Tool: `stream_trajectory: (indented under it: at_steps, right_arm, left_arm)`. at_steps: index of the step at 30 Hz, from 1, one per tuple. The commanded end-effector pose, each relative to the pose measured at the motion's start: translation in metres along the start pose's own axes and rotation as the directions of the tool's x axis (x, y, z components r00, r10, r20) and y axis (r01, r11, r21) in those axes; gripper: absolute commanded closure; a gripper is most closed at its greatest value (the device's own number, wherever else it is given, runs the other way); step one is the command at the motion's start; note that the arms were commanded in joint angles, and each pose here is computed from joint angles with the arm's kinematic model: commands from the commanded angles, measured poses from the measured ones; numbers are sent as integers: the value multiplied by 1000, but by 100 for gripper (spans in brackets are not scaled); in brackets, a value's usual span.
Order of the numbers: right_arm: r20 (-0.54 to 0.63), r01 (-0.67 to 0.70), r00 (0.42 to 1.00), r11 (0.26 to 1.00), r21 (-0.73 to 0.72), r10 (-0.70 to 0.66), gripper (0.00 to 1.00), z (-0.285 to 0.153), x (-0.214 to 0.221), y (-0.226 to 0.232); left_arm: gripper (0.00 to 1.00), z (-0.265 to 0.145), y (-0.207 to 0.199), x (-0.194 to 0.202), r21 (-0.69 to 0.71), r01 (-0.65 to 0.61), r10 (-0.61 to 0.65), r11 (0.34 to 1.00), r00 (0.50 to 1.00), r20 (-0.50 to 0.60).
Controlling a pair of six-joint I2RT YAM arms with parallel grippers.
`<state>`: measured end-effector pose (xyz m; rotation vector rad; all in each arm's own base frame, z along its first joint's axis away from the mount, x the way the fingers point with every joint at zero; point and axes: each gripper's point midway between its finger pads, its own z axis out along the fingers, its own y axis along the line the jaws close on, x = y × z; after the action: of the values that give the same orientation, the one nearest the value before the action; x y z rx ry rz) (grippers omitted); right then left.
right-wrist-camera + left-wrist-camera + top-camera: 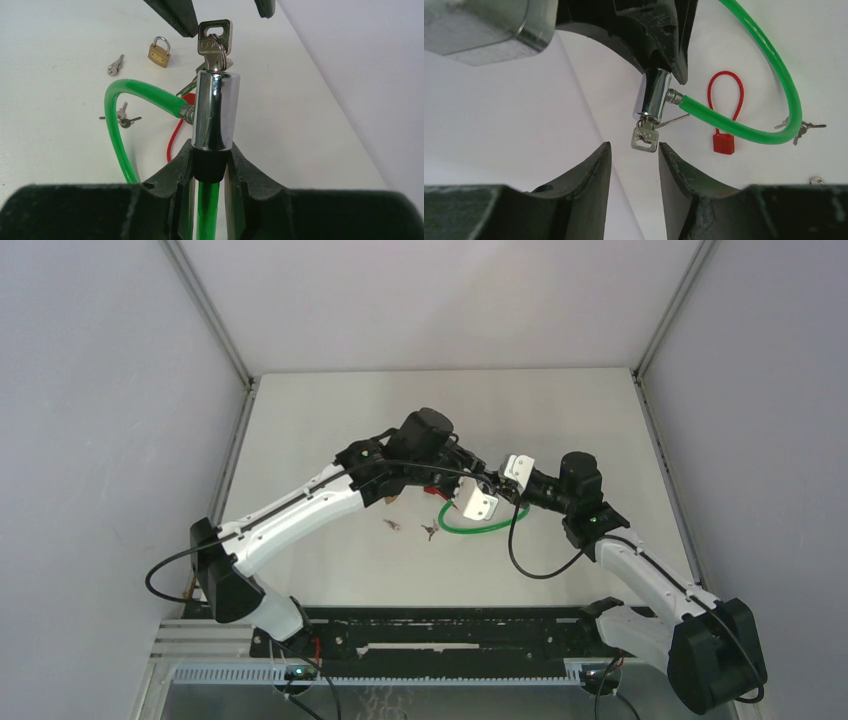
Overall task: Lock with the key
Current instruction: Lock the lock at the center of the board.
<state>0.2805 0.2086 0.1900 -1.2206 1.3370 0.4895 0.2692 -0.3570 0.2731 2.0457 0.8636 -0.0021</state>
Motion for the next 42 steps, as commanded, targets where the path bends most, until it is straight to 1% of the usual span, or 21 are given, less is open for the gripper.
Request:
stream_trajectory:
  at_steps: [1,8,23,26,30,32,38,42]
  right_arm:
    - [-85,-81,993,996,-22,79,100,-1,26,13]
    - [-88,-87,992,996,-21,85,100,-2,26,12]
    - [-89,-95,992,995,-20,93,100,-3,27,12]
    - [-88,-96,992,995,-21,94,100,-3,27,12]
    - [-88,-96,992,995,-19,94,100,-3,27,12]
    - [-88,-97,992,995,-19,95,100,-3,27,11]
    - [-86,-94,992,995,-16,92,100,-4,26,11]
    - [-85,-90,992,996,-8,89,100,-4,24,9]
  left_arm:
    - [56,2,4,-9,-13,-52,52,999,999,5]
    - [59,9,3,-6,-16,-64,63,998,998,-17]
    - [60,20,-5,4,0,-112,111,994,992,-64]
    - [62,22,-5,4,-1,-114,114,993,991,-69]
    - [69,22,-6,5,1,-120,120,993,989,-85]
    - [70,22,-7,7,2,-121,120,993,988,-93]
    - [70,20,-8,2,2,-68,68,998,995,-73]
    - [69,19,-13,-3,13,-6,7,1000,999,-42]
